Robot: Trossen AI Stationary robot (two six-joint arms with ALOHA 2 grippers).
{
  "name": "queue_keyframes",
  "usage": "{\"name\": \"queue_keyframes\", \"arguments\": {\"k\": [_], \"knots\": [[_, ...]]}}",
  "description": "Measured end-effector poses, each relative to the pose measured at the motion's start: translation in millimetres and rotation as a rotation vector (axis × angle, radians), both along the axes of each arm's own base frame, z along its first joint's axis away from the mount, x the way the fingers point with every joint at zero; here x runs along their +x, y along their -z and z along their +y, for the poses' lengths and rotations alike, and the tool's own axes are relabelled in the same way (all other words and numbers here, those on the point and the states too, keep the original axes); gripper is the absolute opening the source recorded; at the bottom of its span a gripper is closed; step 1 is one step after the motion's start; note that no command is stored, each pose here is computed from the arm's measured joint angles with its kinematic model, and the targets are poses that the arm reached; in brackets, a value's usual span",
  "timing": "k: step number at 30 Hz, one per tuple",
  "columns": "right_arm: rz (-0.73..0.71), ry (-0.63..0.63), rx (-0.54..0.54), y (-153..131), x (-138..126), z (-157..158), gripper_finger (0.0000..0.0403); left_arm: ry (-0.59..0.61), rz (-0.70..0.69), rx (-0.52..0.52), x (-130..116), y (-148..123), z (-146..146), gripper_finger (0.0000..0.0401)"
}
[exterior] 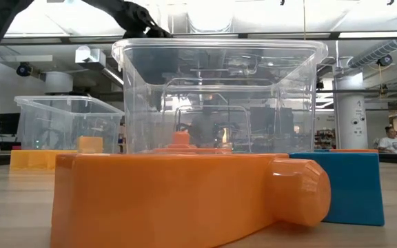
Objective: Sort blocks
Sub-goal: Put the orange game piece into the middle transparent bin
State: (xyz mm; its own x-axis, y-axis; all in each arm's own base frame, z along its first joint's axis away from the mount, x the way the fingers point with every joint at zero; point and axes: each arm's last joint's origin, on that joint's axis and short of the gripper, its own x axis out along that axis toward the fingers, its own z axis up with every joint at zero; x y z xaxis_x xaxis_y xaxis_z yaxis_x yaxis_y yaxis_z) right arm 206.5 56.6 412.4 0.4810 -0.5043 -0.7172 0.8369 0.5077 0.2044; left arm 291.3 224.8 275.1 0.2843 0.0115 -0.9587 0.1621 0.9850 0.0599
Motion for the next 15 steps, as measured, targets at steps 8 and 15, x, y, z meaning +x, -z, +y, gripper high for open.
{"name": "queue_keyframes", "arguments": {"k": [8,15], "knots": [[0.045,0.008,0.041,0.4,3.0,-15.1,0.0013,0.095,0.041,-0.042,-3.7,33.0,-5.2,0.0270],[0.053,0.033,0.062,0.2,4.7,-25.4,0.0013,0.148,-0.046,0.049,2.9,49.9,0.2,0.0270]]}}
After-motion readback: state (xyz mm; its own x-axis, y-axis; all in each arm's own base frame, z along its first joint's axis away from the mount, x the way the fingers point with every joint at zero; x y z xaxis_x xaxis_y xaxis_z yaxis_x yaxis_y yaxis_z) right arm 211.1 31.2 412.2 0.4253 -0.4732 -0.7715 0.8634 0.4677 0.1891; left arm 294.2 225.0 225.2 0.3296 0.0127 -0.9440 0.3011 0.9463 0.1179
